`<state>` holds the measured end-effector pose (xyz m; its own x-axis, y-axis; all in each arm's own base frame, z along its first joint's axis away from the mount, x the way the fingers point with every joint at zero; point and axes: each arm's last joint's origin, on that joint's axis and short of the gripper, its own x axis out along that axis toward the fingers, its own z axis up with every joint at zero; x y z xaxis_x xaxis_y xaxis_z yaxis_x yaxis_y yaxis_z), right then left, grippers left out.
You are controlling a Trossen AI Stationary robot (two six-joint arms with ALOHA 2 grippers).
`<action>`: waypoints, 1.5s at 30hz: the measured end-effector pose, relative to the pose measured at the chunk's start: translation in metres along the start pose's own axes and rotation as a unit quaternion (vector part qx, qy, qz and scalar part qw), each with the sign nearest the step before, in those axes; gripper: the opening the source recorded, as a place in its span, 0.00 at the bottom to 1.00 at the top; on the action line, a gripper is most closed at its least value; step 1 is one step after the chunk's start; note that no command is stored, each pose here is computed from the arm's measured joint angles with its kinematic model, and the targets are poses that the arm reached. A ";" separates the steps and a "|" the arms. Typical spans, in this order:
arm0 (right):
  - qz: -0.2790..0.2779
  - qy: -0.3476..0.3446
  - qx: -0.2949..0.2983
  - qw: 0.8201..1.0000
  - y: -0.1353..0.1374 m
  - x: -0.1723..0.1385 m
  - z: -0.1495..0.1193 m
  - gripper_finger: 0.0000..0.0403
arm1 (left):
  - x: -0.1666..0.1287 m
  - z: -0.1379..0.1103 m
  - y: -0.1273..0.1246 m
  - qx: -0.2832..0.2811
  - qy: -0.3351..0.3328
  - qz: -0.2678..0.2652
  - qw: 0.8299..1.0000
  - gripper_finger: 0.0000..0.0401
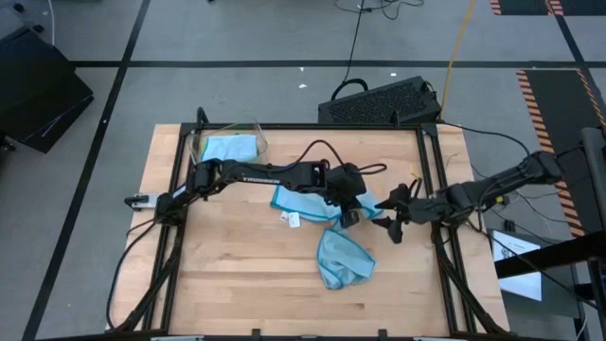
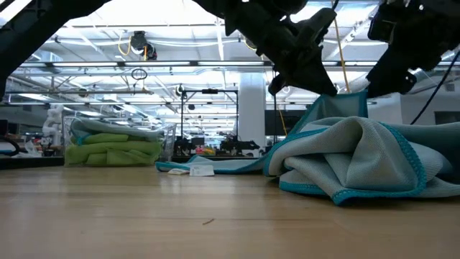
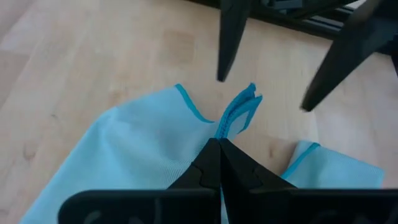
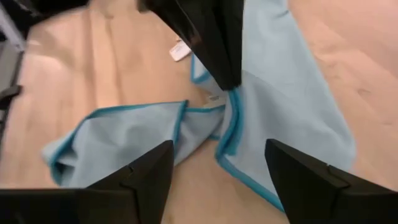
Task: Fold microfiber towels
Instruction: Fold the left blue microfiber cloth
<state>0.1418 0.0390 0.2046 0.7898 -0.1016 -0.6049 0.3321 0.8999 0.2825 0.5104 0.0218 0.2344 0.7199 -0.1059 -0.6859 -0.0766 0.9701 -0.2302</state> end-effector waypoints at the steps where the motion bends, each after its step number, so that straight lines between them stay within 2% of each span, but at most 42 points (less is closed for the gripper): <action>1: -0.007 -0.001 0.000 1.000 0.000 0.001 -0.002 0.62 | -0.001 0.000 0.001 -0.001 -0.001 0.000 1.000 0.00; 7: 0.001 -0.004 0.001 1.000 0.004 0.017 -0.016 0.60 | -0.004 0.003 0.003 -0.004 -0.006 -0.002 1.000 0.00; 15: -0.049 -0.040 -0.007 0.998 0.002 0.031 -0.021 0.51 | -0.006 0.004 0.008 -0.022 -0.007 -0.004 1.000 0.00; 19: -0.053 -0.034 -0.012 0.998 0.003 0.035 -0.023 0.36 | -0.006 0.004 0.008 -0.028 -0.006 -0.004 1.000 0.00; 24: -0.054 -0.031 0.011 0.998 0.004 0.037 -0.024 0.06 | -0.006 0.004 0.008 -0.032 -0.006 -0.003 0.999 0.00; 29: -0.042 -0.038 0.018 0.998 0.006 0.037 -0.022 0.02 | -0.006 0.004 0.009 -0.013 -0.003 -0.002 1.000 0.02; 32: -0.030 -0.036 0.021 0.999 0.007 0.037 -0.021 0.01 | -0.010 0.003 0.007 0.029 0.004 0.001 1.000 0.12; 35: -0.019 -0.032 0.023 0.999 0.008 0.037 -0.021 0.01 | -0.022 0.010 -0.001 0.099 -0.011 0.014 0.995 0.29; 40: -0.017 -0.033 0.024 0.999 0.008 0.037 -0.020 0.00 | -0.030 0.017 -0.016 0.219 -0.044 0.000 0.975 0.56; 42: -0.017 -0.031 0.023 0.999 0.008 0.037 -0.021 0.00 | -0.020 0.013 -0.021 0.251 -0.047 -0.016 0.967 0.62; 45: -0.008 -0.024 0.023 0.999 0.008 0.037 -0.021 0.00 | -0.004 0.005 -0.027 0.266 -0.038 -0.018 0.963 0.64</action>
<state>0.1633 0.0517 0.1686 0.8071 -0.1377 -0.5741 0.3685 0.8772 0.3077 0.5129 -0.0033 0.2466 0.7660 -0.1442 -0.6265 0.2983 0.9430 0.1477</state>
